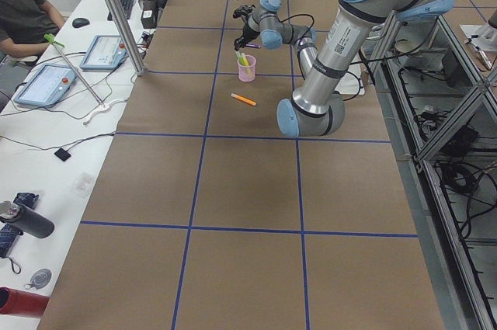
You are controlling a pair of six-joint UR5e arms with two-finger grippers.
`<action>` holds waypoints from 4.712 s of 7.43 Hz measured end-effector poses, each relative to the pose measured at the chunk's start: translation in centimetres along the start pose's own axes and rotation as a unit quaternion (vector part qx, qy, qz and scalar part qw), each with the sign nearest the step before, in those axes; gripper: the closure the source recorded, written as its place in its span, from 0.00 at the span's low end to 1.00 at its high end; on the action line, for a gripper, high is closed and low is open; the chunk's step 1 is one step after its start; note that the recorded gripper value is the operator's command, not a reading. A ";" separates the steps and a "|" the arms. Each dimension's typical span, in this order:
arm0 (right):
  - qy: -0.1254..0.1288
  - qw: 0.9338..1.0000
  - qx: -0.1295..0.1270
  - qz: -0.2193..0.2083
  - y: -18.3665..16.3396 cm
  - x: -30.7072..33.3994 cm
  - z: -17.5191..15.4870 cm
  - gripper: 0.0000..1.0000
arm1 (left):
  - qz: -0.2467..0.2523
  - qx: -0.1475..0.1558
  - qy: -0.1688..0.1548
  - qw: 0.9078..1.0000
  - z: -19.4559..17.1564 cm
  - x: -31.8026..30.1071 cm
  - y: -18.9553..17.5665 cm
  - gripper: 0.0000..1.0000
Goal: Collect pens into pen holder
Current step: 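Carry the green marker over the cup and drop it in with the left gripper, then withdraw the left gripper from the cup while the right gripper descends to the purple marker, then close the right gripper on the purple marker and lift it, then carry the purple marker over the cup and lower it in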
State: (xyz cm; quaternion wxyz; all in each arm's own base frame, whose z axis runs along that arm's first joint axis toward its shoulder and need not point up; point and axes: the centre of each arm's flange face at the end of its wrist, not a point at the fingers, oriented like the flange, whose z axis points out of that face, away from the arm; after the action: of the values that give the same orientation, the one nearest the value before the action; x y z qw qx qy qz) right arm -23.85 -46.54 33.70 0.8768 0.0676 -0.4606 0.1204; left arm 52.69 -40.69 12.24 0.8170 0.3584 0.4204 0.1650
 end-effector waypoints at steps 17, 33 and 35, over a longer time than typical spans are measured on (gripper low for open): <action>0.059 0.984 -0.168 0.034 2.1 -8.4 19.8 0.34 | -0.197 -0.139 0.016 0.970 -7.6 -20.3 5.8 0.02; 0.001 0.999 -0.029 0.033 4.7 -16.0 12.1 1.00 | -0.194 -0.124 0.028 0.973 -10.2 -19.7 5.9 0.01; -0.027 0.997 0.068 0.013 9.0 -21.0 10.4 1.00 | -0.197 -0.127 0.024 0.972 -10.4 -20.2 6.8 0.01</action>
State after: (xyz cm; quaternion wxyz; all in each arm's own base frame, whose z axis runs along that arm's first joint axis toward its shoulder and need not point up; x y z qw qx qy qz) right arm -46.02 -43.43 22.40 0.8561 0.1241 -0.4754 0.1604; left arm 32.57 -42.89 24.54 0.8619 0.1576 0.4779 0.0620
